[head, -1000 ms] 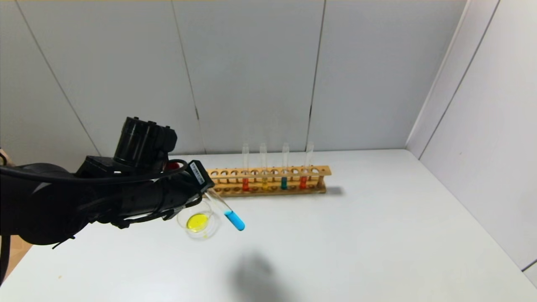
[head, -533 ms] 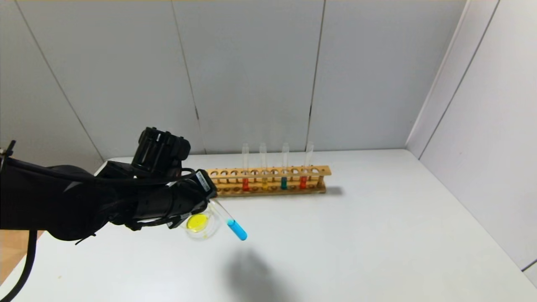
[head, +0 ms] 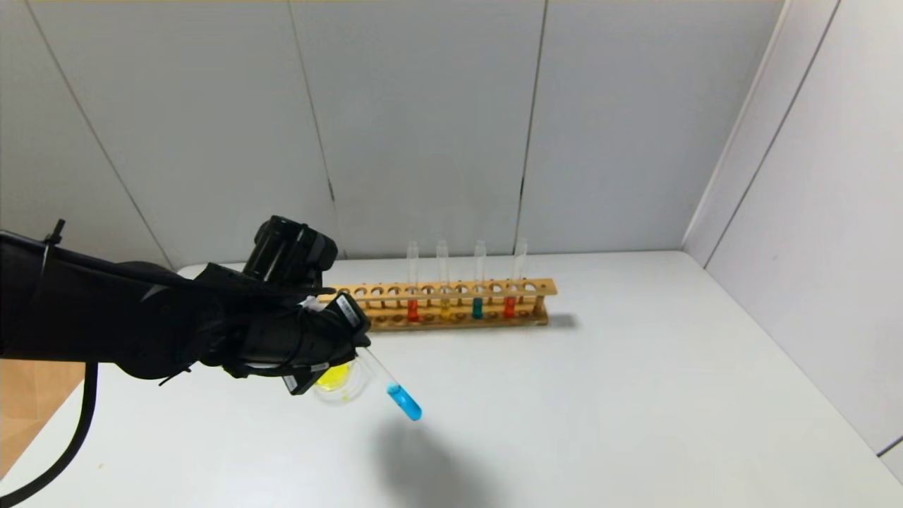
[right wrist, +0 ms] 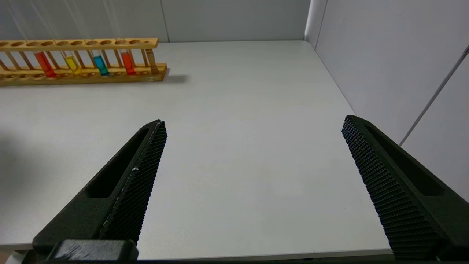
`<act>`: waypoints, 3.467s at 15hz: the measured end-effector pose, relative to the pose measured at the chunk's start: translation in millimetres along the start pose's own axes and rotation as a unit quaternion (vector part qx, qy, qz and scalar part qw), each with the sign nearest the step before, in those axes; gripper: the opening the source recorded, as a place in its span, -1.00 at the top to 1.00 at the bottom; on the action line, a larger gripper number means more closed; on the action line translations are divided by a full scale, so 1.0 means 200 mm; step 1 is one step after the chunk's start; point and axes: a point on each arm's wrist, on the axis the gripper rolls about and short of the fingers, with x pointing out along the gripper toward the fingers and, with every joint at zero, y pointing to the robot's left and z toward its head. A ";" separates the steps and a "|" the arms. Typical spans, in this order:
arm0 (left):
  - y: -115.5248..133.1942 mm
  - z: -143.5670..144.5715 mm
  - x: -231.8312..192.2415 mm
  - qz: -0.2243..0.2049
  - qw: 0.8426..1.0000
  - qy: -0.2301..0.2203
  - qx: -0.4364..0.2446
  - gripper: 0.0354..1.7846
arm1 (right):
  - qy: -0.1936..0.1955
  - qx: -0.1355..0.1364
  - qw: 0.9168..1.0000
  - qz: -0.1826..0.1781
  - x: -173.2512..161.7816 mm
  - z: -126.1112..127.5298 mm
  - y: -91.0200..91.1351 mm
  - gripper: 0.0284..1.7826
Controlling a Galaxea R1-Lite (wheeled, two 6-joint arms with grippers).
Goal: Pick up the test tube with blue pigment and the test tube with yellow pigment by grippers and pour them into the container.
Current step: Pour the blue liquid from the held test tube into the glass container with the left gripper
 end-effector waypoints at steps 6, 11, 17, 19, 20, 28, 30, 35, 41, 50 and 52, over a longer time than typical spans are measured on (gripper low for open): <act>-0.01 0.05 0.04 0.032 0.998 0.030 -0.048 0.70 | 0.000 0.000 1.000 0.000 0.00 0.00 0.00 -0.96; 0.00 0.09 0.10 0.069 0.994 0.051 -0.074 0.70 | 0.000 0.000 1.000 0.000 0.00 0.00 0.00 -0.96; 0.01 0.11 0.14 0.094 0.990 0.058 -0.083 0.70 | 0.000 0.000 1.000 0.000 0.00 0.00 0.00 -0.96; 0.02 0.12 0.14 0.103 0.989 0.060 -0.086 0.70 | 0.000 0.000 1.000 0.000 0.00 0.00 0.00 -0.96; 0.02 0.12 0.14 0.106 0.989 0.063 -0.087 0.70 | 0.000 0.000 1.000 0.000 0.00 0.00 0.00 -0.96; 0.02 0.18 0.17 0.117 0.979 0.116 -0.116 0.70 | 0.000 0.000 1.000 0.000 0.00 0.00 0.00 -0.96; 0.02 0.18 0.18 0.116 0.978 0.129 -0.120 0.70 | 0.000 0.000 1.000 0.000 0.00 0.00 0.00 -0.96; 0.02 0.22 0.21 0.118 0.973 0.145 -0.132 0.70 | 0.000 0.000 1.000 0.000 0.00 0.00 0.00 -0.96; 0.03 0.27 0.21 0.125 0.964 0.179 -0.155 0.70 | 0.000 0.000 1.000 0.000 0.00 0.00 0.00 -0.96; 0.01 0.34 0.20 0.130 0.951 0.215 -0.182 0.70 | 0.000 0.000 1.000 0.000 0.00 0.00 0.00 -0.96; 0.01 0.35 0.20 0.123 0.949 0.223 -0.187 0.70 | 0.000 0.000 1.000 0.000 0.00 0.00 0.00 -0.96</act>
